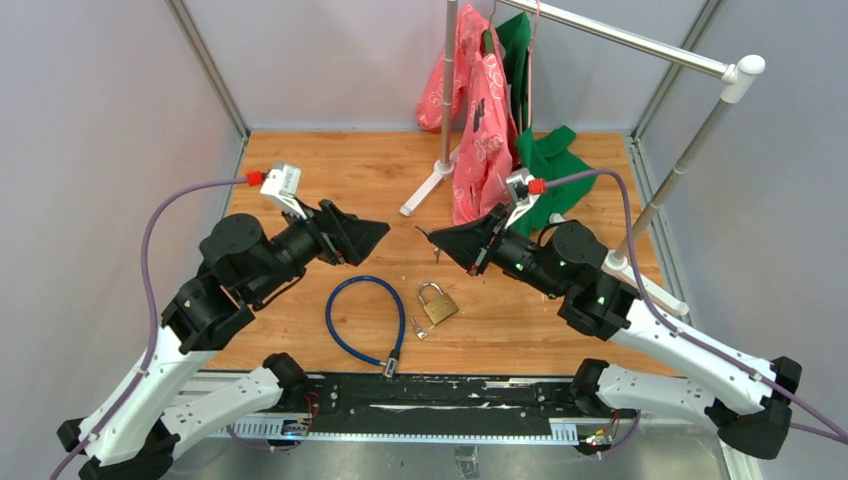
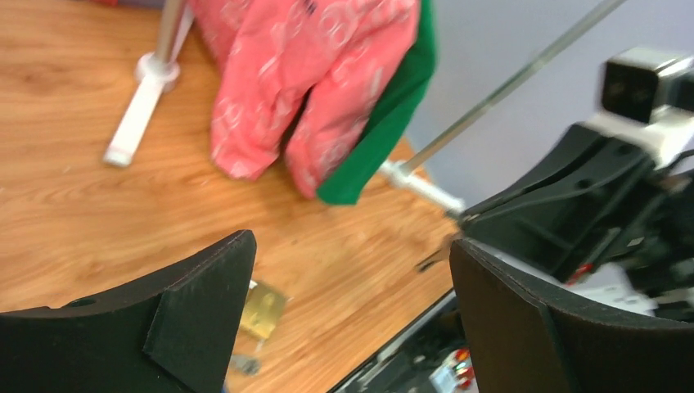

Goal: Unlock with the key

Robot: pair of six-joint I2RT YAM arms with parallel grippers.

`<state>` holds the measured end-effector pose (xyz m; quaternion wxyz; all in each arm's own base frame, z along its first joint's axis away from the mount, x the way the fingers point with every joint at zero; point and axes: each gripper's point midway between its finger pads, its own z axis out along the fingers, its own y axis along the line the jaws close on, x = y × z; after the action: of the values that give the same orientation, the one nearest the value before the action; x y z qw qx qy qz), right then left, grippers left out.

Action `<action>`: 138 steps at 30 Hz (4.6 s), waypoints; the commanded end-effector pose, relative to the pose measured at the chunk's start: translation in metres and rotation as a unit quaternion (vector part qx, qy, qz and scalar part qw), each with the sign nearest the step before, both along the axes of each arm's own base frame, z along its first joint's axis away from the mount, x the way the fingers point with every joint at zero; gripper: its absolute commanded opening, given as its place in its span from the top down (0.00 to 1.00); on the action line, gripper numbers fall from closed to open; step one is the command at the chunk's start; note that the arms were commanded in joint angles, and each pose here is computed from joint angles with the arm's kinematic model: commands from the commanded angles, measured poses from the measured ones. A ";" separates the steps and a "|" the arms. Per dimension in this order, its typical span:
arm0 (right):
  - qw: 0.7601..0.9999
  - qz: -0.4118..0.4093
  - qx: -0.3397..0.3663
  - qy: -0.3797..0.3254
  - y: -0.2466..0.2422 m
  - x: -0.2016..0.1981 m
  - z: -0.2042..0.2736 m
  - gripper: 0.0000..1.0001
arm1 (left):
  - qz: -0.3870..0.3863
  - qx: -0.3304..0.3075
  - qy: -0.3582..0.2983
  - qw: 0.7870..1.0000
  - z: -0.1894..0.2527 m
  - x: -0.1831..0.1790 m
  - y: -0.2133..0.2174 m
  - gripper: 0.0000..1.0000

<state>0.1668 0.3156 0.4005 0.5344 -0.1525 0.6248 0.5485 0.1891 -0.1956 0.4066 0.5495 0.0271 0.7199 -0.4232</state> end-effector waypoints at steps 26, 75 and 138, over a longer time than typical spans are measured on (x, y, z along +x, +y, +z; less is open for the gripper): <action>0.939 -0.150 -0.264 0.159 -0.135 0.005 -0.203 1.00 | -0.089 0.486 0.045 0.868 -0.237 0.032 -0.003 0.09; 0.942 -0.171 -0.261 0.126 -0.170 -0.017 -0.198 1.00 | -0.563 0.629 -0.255 0.472 -0.362 0.042 -0.107 0.10; 0.933 -0.198 -0.272 0.128 -0.189 -0.022 -0.185 1.00 | -0.566 0.444 -0.276 0.638 -0.312 -0.001 -0.178 0.18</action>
<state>0.1457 0.1308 0.2133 0.4872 -0.0958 0.8274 0.2626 0.1826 -0.3760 0.0848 0.2654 0.7519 0.5531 -0.2415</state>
